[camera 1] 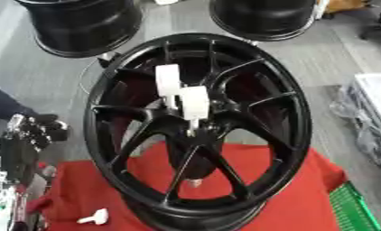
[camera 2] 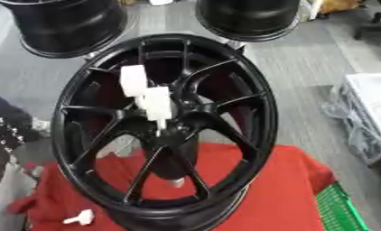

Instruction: Pull the pin out of the wheel hub.

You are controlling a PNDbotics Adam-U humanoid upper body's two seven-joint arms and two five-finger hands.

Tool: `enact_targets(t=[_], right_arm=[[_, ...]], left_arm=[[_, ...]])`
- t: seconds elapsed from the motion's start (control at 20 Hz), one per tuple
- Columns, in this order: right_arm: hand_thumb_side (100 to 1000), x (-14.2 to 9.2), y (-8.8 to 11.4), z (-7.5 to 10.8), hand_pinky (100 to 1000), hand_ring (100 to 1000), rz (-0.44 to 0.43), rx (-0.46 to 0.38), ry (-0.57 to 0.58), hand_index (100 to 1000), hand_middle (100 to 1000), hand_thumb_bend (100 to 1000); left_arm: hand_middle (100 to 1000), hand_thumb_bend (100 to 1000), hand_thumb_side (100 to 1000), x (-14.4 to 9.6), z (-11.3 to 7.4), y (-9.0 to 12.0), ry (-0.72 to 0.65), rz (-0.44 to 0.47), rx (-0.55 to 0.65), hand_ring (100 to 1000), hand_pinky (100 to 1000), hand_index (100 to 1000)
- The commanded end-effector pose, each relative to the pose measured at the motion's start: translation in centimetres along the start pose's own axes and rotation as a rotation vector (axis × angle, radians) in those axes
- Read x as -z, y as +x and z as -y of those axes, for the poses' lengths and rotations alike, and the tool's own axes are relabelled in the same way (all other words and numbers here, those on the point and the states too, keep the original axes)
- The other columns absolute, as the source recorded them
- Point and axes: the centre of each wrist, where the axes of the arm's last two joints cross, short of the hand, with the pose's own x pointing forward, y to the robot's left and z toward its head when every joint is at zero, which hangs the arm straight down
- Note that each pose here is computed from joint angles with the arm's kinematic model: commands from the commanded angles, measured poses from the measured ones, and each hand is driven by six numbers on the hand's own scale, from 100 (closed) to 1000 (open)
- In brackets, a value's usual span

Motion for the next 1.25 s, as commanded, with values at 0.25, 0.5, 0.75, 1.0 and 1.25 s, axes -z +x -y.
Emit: enact_targets(t=[0.25, 0.5, 0.75, 1.0, 1.25], right_arm=[[1000, -4.6, -8.3, -3.8, 438, 433, -0.393, 0.139, -0.146, 942, 940, 100], [1000, -10.2, -13.8, -9.4, 442, 435, -0.707, 0.273, -0.192, 941, 938, 100], [1000, -16.0, -17.1, -15.2, 438, 432, -0.991, 0.385, -0.150, 938, 924, 100], [1000, -20.5, -19.1, -17.7, 432, 430, -1.224, 0.410, -0.127, 930, 901, 100], [1000, -18.4, -18.9, -19.4, 420, 408, -1.170, 0.512, -0.233, 915, 870, 100]], left_arm=[[517, 112, 1000, 0.7, 0.1, 1.2, 0.012, 0.049, 0.001, 564, 619, 658], [517, 114, 1000, 1.0, 0.8, 1.1, -0.039, 0.043, -0.002, 564, 619, 658], [517, 115, 1000, 0.9, 1.2, 0.9, -0.080, 0.027, 0.002, 564, 619, 657], [518, 116, 1000, 0.7, 1.7, 0.5, -0.121, 0.007, -0.004, 564, 619, 657], [524, 116, 1000, 0.7, 1.9, 0.3, -0.132, 0.007, -0.013, 564, 619, 657]])
